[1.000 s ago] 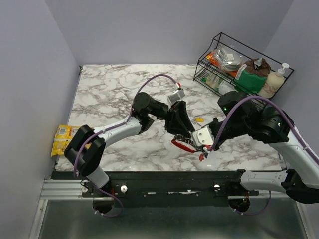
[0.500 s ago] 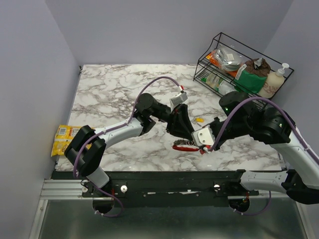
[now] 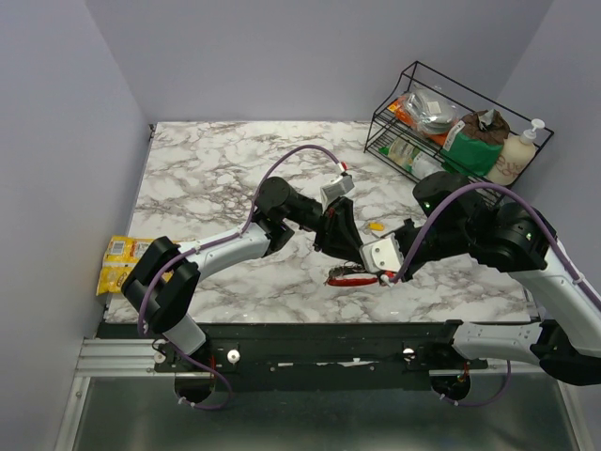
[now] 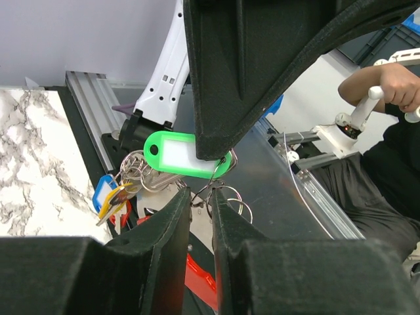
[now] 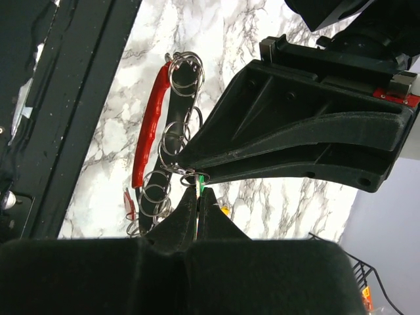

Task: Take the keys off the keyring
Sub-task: Remove the key from the keyring.

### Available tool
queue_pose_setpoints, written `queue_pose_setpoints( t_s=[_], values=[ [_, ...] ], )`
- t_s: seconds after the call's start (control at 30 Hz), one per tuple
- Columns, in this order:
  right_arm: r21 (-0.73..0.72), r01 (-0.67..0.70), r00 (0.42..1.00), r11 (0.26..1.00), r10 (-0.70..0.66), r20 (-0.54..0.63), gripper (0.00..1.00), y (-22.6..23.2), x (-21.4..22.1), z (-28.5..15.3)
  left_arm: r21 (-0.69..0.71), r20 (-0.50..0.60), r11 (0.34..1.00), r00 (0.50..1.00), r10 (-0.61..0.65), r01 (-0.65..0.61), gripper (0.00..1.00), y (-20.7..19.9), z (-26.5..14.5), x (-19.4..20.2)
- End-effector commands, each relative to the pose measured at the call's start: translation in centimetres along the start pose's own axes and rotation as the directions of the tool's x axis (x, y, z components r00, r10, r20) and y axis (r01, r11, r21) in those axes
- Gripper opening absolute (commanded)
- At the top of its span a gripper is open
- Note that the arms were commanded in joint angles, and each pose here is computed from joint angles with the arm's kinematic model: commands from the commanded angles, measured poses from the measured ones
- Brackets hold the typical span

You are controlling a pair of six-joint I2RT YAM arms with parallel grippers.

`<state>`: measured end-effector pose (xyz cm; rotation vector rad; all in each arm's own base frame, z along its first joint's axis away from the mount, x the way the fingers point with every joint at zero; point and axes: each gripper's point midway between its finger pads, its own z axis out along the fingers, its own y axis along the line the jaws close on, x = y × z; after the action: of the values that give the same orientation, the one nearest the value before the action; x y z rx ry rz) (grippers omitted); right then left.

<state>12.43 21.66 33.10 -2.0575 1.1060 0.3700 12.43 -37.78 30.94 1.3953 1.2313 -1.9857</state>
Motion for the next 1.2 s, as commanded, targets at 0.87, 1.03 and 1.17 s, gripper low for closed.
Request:
queue_pose_setpoints(
  t_s=[0.87, 1.03, 1.17],
  values=[
    [0.219, 0.003, 0.999, 0.976, 0.008, -0.052, 0.01, -2.3, 1.6, -1.5, 0.017, 0.011, 0.998, 0.998, 0.055, -0.055, 0.00, -1.4, -0.4, -0.7],
    [0.227, -0.005, 0.999, 0.974, 0.016, -0.049, 0.01, -2.0, 2.0, -1.5, 0.013, 0.017, 0.998, 0.998, 0.065, -0.066, 0.00, -1.5, -0.5, -1.0],
    [0.237, -0.008, 0.999, 0.972, 0.019, -0.045, 0.01, -2.0, 2.1, -1.5, 0.015, 0.018, 0.997, 0.997, 0.071, -0.072, 0.00, -1.8, -0.6, -1.2]
  ],
)
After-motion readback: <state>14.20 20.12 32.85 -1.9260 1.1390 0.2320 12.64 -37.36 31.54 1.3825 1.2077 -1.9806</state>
